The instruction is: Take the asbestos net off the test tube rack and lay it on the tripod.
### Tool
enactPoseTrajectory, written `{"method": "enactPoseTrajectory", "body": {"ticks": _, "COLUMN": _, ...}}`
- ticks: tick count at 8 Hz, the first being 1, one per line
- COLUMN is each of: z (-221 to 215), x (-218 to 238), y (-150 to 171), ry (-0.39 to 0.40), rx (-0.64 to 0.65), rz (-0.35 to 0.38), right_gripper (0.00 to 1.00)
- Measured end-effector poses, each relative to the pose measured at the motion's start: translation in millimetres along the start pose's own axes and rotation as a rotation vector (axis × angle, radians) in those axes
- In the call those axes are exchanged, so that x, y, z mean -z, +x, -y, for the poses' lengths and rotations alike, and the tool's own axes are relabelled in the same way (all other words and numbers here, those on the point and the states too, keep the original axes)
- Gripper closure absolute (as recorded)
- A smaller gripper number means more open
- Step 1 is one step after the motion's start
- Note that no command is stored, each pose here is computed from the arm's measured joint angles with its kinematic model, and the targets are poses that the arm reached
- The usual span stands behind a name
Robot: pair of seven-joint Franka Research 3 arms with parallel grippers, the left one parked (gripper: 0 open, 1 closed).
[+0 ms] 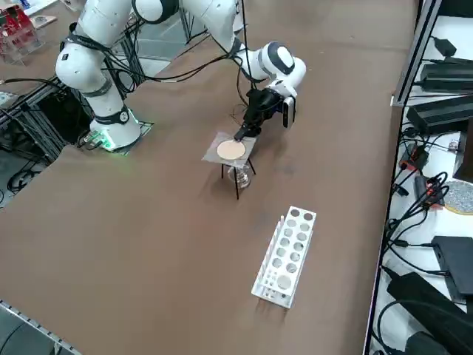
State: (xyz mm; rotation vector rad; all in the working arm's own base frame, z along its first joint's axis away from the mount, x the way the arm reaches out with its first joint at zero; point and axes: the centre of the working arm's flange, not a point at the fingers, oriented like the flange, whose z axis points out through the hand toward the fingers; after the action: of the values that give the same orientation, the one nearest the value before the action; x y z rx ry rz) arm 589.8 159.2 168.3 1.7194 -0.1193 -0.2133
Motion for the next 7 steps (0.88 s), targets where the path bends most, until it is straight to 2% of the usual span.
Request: {"method": "enactPoseTrajectory", "body": {"ticks": 7, "z": 8.2, "x": -6.0, "y": 2.9, "ry": 0.012, "rx": 0.009, "rz": -0.006, "right_gripper": 0.98}}
